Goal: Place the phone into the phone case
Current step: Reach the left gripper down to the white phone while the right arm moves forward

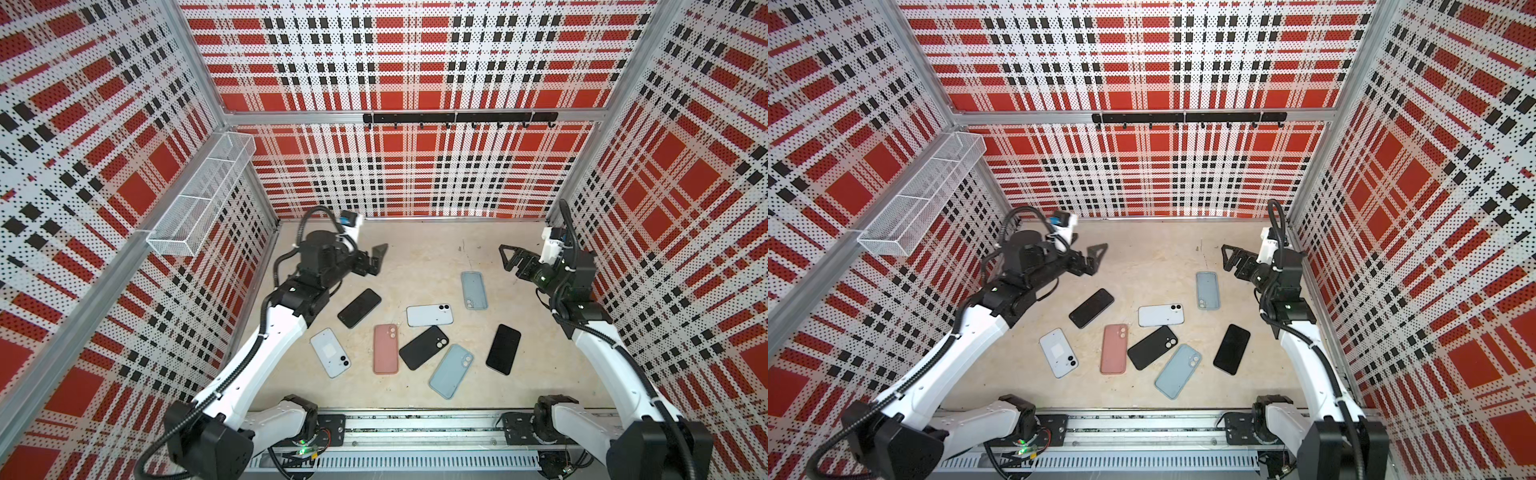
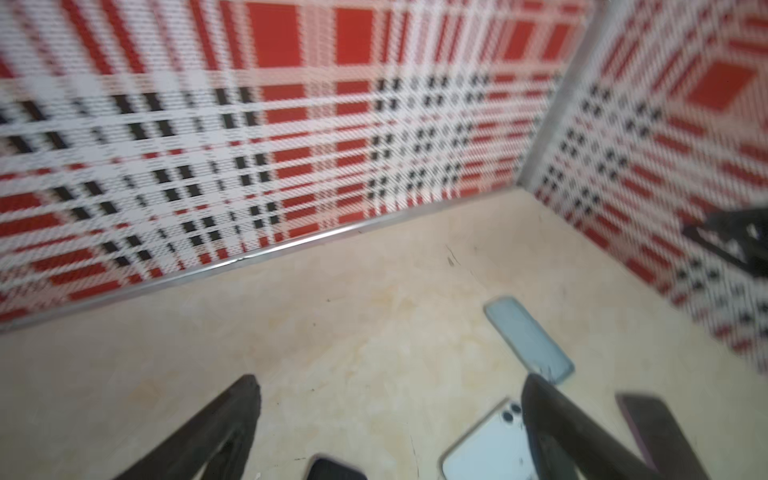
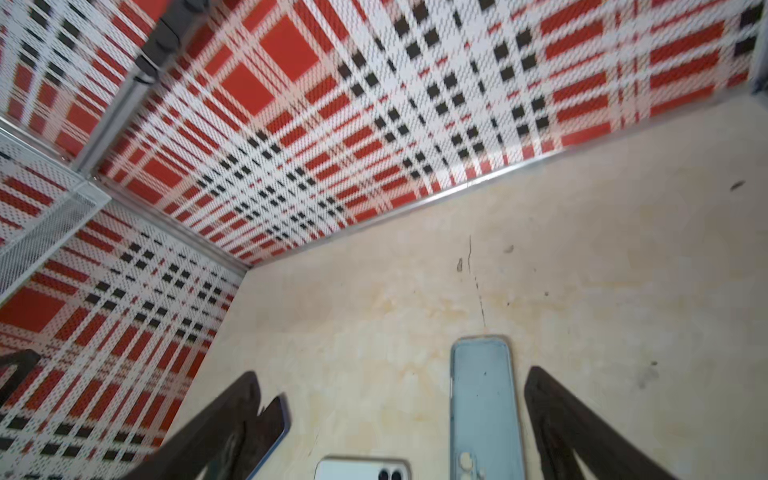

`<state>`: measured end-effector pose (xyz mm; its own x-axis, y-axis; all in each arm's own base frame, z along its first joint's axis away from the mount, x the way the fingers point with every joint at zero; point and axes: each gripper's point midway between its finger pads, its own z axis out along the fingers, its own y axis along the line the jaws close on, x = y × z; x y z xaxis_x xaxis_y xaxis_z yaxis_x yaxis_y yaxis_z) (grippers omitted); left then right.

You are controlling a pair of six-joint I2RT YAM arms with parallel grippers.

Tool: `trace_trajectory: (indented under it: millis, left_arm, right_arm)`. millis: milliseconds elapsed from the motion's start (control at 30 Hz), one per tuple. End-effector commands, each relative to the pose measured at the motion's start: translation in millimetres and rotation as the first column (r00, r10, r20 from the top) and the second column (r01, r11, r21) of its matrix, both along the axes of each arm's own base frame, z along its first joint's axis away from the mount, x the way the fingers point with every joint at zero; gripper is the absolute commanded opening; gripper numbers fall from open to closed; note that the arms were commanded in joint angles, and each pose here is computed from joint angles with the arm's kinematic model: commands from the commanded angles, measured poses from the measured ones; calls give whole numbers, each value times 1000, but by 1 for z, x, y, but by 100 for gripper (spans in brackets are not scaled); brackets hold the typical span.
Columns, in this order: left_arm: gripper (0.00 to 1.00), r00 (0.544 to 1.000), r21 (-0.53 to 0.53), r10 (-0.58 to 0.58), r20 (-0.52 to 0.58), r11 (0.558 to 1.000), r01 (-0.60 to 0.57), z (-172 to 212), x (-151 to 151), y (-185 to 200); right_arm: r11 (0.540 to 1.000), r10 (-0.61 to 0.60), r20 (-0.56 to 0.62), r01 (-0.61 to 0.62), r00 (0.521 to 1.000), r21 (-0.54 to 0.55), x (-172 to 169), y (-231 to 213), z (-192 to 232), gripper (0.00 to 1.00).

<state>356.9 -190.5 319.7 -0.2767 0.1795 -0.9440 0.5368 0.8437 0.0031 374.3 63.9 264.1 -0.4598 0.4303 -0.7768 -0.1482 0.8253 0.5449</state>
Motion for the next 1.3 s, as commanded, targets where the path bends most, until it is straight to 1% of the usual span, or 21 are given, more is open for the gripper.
trace_trajectory:
  millis: [0,67,167,233,333,367,467,533,667,733,833,1033,1267]
  left_arm:
    - [99,974,384,-146,-174,901,203,-84,-23,-23]
    - [100,946,469,-185,-265,833,294,-115,-29,-41]
    - [99,900,524,-209,-384,753,398,-152,-33,-65]
    - [99,861,529,-210,-463,713,459,-174,-34,-78]
    - [99,789,524,-210,-577,646,555,-211,-38,-93]
    - [99,768,511,-218,-602,634,581,-219,-40,-98]
    - [100,725,471,-228,-650,627,620,-239,-40,-106]
    - [100,705,462,-228,-672,615,639,-252,-39,-110]
    - [98,667,462,-216,-713,570,679,-275,-41,-114]
    - [98,644,443,-222,-732,563,698,-281,-44,-116]
    - [98,622,424,-230,-748,555,715,-289,-48,-120]
    - [99,621,443,-211,-755,534,720,-304,-42,-120]
    - [99,620,446,-209,-757,527,723,-317,-37,-126]
  right_arm:
    - [994,112,-220,-106,969,39,-15,19,-43,100]
    - [990,137,-281,-126,950,57,-19,23,-59,100]
    - [983,182,-330,-160,926,92,-26,31,-77,100]
    - [979,201,-351,-175,915,105,-30,35,-85,100]
    - [976,215,-374,-185,902,116,-35,38,-94,100]
    - [975,220,-377,-189,900,119,-36,38,-96,100]
    - [971,237,-372,-202,897,131,-37,41,-98,100]
    - [968,245,-373,-208,895,138,-37,42,-100,100]
    - [965,257,-377,-216,890,147,-36,44,-102,100]
    - [964,261,-381,-218,887,151,-36,45,-104,100]
    - [963,263,-384,-219,885,154,-34,45,-105,100]
    - [960,272,-382,-225,883,165,-31,47,-104,100]
    - [961,269,-383,-219,883,170,-30,47,-104,100]
